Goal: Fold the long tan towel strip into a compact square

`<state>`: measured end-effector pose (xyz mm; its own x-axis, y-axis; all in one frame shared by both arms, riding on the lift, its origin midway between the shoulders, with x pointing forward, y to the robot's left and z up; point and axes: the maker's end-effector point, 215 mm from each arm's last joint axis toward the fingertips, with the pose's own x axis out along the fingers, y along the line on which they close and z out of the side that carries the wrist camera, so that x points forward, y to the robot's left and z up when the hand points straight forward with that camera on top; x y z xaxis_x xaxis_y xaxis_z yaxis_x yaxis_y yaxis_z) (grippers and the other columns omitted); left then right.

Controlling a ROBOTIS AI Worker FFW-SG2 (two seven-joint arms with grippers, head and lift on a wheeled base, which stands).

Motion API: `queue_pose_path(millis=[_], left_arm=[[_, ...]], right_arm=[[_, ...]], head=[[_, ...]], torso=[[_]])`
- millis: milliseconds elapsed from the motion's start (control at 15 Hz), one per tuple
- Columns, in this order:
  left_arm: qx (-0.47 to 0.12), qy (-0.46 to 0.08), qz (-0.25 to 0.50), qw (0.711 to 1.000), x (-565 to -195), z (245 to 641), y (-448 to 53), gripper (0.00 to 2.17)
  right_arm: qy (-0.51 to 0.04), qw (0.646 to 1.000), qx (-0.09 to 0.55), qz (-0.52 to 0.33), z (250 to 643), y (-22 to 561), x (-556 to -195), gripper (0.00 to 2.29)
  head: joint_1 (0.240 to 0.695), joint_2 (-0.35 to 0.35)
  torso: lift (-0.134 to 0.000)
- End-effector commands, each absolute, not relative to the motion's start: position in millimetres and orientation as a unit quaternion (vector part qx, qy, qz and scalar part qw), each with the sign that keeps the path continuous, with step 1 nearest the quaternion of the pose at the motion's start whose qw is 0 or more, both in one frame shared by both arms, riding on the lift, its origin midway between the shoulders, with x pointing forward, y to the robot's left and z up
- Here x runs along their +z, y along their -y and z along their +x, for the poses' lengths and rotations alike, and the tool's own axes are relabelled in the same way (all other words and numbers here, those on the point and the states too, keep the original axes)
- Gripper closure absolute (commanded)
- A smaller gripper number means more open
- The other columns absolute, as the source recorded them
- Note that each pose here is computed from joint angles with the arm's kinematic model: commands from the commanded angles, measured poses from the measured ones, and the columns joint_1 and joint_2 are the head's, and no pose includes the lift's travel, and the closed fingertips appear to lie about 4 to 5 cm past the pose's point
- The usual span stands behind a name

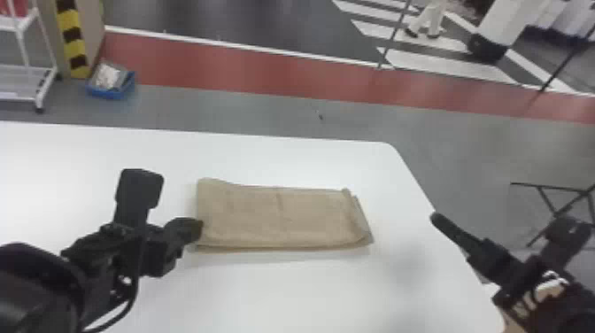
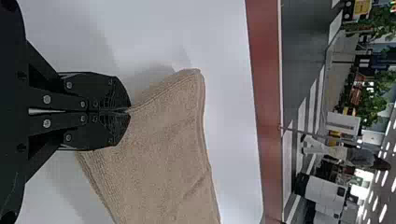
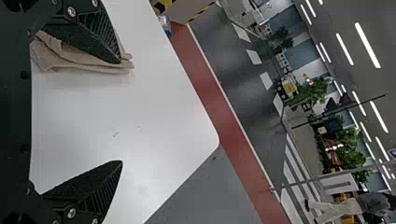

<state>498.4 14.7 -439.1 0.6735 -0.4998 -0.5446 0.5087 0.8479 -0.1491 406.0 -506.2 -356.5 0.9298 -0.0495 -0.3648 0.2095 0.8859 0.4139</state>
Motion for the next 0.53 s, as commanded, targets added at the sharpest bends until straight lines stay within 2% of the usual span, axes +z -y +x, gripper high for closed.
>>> queue_pose_path(millis=[0,200,467], left_arm=[[-0.255,-0.301,0.019,0.919,-434.9,500.5,-52.3,1.36],[-0.219,-0.303,0.029,0.927,-426.8,499.6,-112.6,1.36],[-0.197,-0.311,0.031,0.929,-425.6,483.1,-146.3,1.36]], right_arm=[[-0.175,0.956,-0.065,0.228,408.4,503.2,-355.6,0.13],[-0.174,0.956,-0.059,0.227,414.0,497.4,-354.4,0.13],[-0.179,0.956,-0.052,0.225,420.8,486.9,-357.3,0.13]], head=[[0.695,-0.35],[0.695,-0.35],[0.695,-0.35]], torso=[[-0.124],[-0.124],[-0.124]])
